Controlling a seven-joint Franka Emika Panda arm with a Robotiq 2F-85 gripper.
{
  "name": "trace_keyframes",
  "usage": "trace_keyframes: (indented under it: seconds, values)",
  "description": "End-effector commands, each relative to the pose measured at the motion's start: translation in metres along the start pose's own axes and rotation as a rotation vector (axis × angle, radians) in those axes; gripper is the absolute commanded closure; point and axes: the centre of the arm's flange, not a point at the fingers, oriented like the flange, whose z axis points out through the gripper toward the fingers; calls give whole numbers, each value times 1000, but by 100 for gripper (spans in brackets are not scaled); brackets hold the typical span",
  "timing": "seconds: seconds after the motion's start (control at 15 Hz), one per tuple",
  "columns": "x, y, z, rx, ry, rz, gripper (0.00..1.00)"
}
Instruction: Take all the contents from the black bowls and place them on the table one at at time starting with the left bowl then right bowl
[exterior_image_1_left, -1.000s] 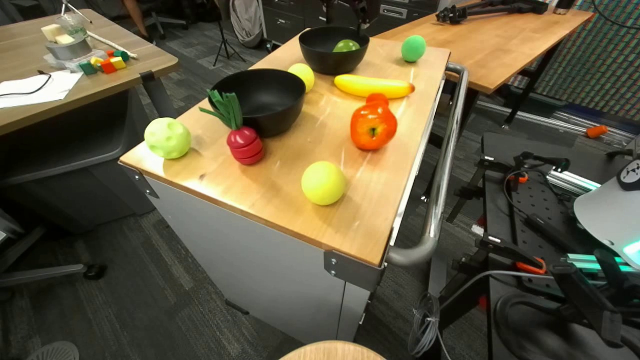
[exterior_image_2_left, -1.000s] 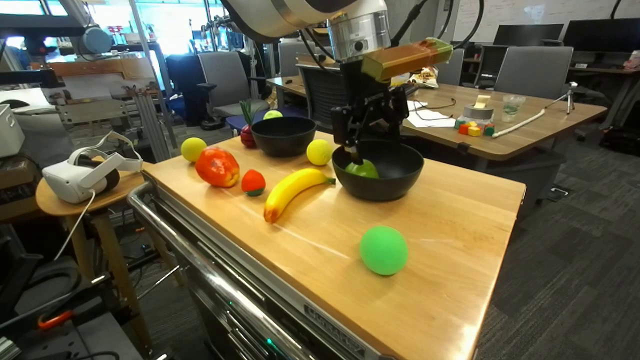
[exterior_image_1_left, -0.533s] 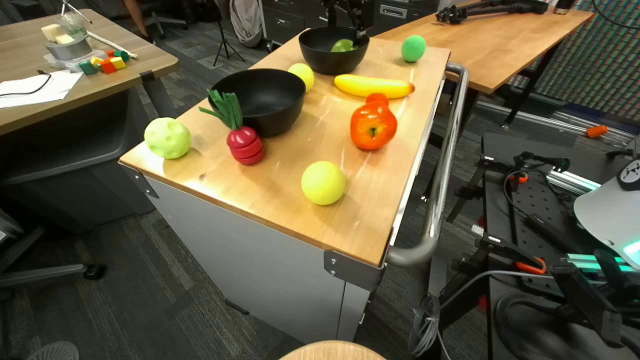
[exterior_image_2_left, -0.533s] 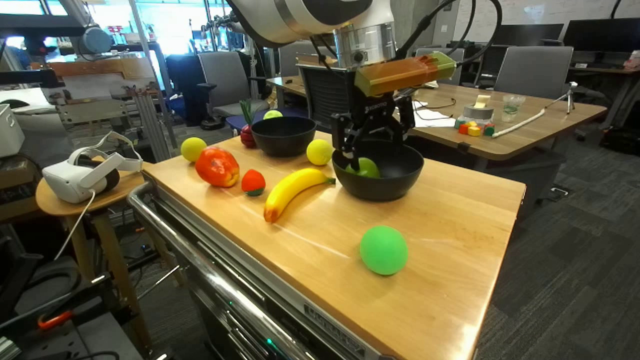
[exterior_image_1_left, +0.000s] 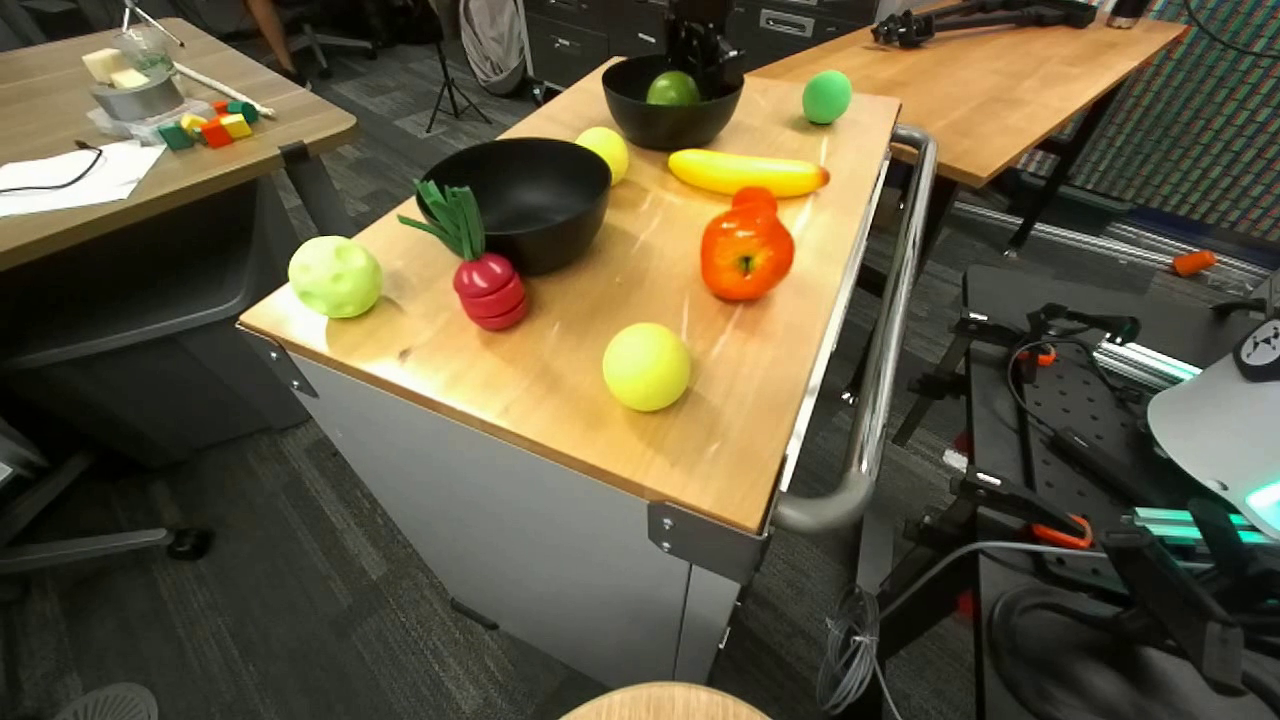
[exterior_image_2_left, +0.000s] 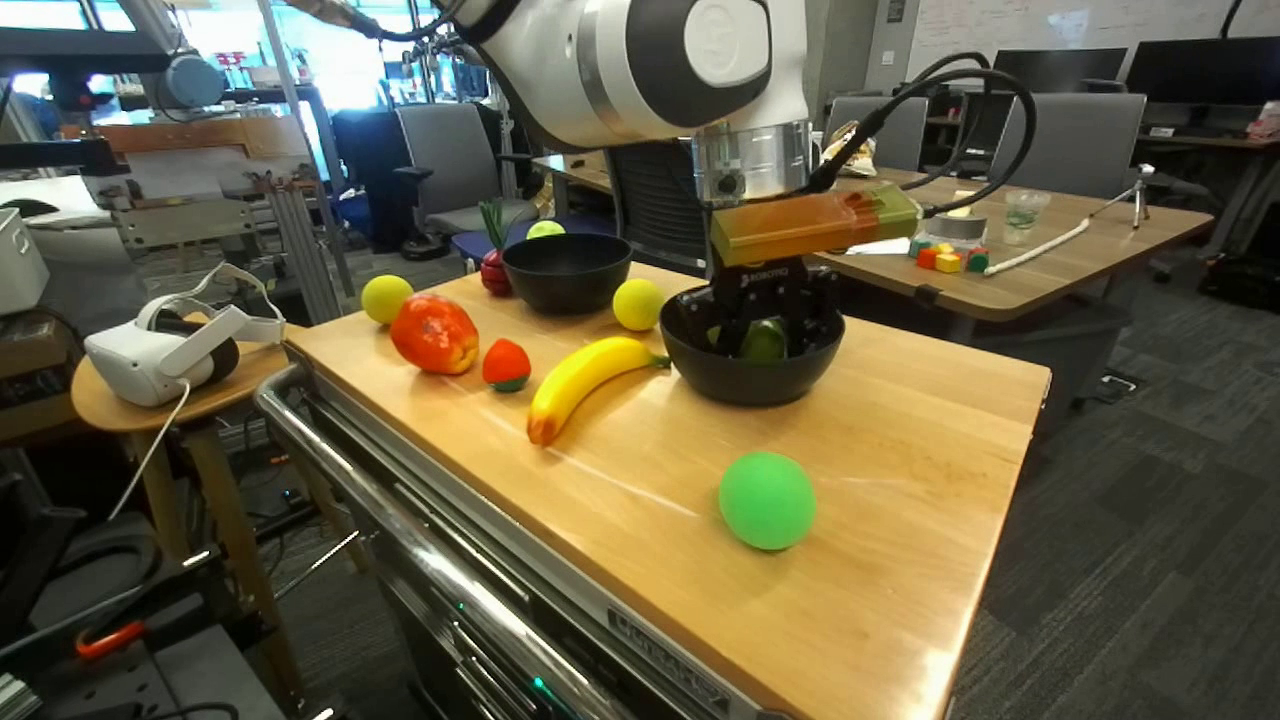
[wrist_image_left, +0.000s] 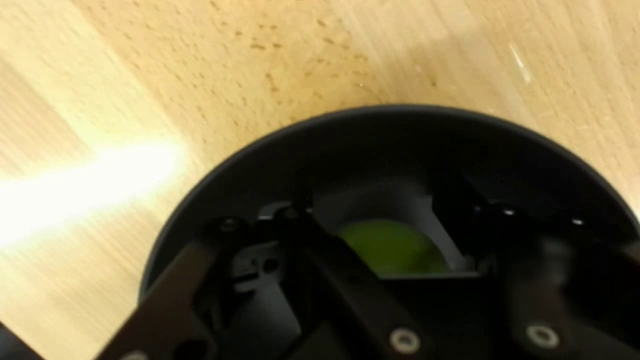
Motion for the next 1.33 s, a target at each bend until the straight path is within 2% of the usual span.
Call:
trace_keyframes:
  seconds: [0.0, 0.07, 0.13, 0.2, 0.47, 0.53, 0.6, 0.67, 0.73, 0.8, 1.0, 1.27]
  values:
    - [15, 8, 4, -5, 15, 17, 32]
    - [19, 7, 3, -5, 19, 13, 31]
    - [23, 7, 2, -7, 25, 4, 24]
    - [27, 6, 0, -5, 28, -1, 26]
    - [40, 5, -5, -11, 40, -28, 20]
    - [43, 7, -6, -17, 39, -36, 24]
    - [45, 7, -7, -17, 40, -42, 46]
    - [48, 7, -7, -19, 41, -48, 47]
    - [50, 7, -7, -19, 41, -54, 55]
    - [51, 6, -7, -18, 39, -57, 58]
    - [50, 7, -15, -28, 48, -49, 58]
    - [36, 15, -61, -67, 64, -12, 58]
